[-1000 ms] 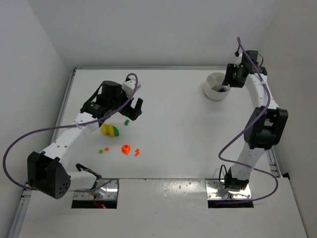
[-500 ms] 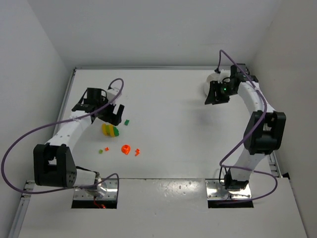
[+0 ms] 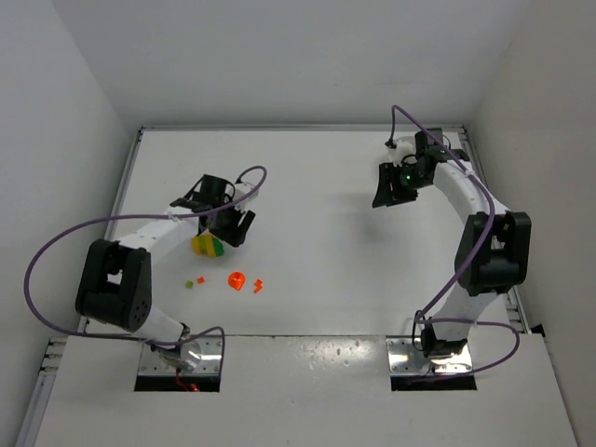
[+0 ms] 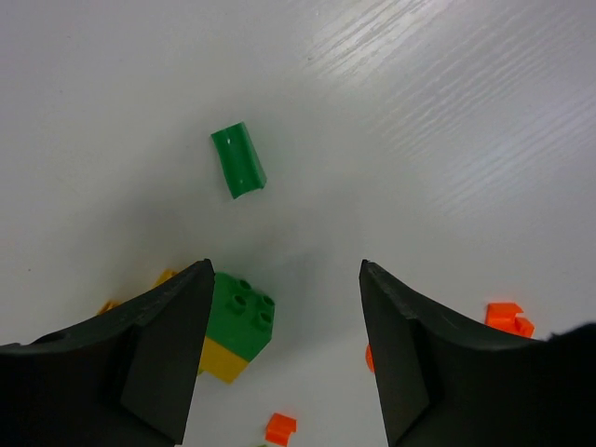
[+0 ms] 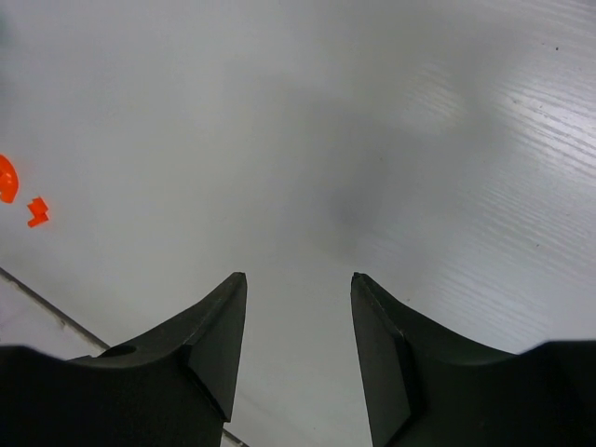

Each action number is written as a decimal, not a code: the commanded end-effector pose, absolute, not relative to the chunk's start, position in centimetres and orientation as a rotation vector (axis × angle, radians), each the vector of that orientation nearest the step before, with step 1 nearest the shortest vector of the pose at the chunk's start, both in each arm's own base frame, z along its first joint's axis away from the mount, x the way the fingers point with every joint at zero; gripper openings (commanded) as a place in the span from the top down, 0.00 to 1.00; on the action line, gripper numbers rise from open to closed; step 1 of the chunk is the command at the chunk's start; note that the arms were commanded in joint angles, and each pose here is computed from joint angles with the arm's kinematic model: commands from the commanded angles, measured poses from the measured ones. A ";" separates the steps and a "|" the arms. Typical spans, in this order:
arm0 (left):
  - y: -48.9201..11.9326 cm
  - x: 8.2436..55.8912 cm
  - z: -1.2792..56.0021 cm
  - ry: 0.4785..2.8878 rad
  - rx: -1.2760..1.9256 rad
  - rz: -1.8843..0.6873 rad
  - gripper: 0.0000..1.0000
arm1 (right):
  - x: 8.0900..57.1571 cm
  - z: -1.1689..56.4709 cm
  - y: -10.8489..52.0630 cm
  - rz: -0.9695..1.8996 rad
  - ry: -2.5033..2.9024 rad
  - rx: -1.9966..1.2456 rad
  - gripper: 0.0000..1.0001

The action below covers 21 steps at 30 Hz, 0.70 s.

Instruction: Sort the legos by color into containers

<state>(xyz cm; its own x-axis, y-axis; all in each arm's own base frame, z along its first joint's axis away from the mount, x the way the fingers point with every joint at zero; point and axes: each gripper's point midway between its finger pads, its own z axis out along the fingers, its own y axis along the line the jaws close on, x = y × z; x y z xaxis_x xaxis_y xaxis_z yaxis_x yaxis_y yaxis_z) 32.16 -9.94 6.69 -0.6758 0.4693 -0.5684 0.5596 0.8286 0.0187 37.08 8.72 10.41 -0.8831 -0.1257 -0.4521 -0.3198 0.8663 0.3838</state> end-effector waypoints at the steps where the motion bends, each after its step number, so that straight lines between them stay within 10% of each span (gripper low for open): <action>1: -10.5 33.5 6.0 2.448 0.661 -0.171 0.31 | 37.9 12.1 8.8 0.593 2.547 -0.356 0.50; 21: -10.8 36.6 2.2 2.512 0.611 -0.111 0.48 | 38.0 11.1 9.2 0.604 2.568 -0.353 0.50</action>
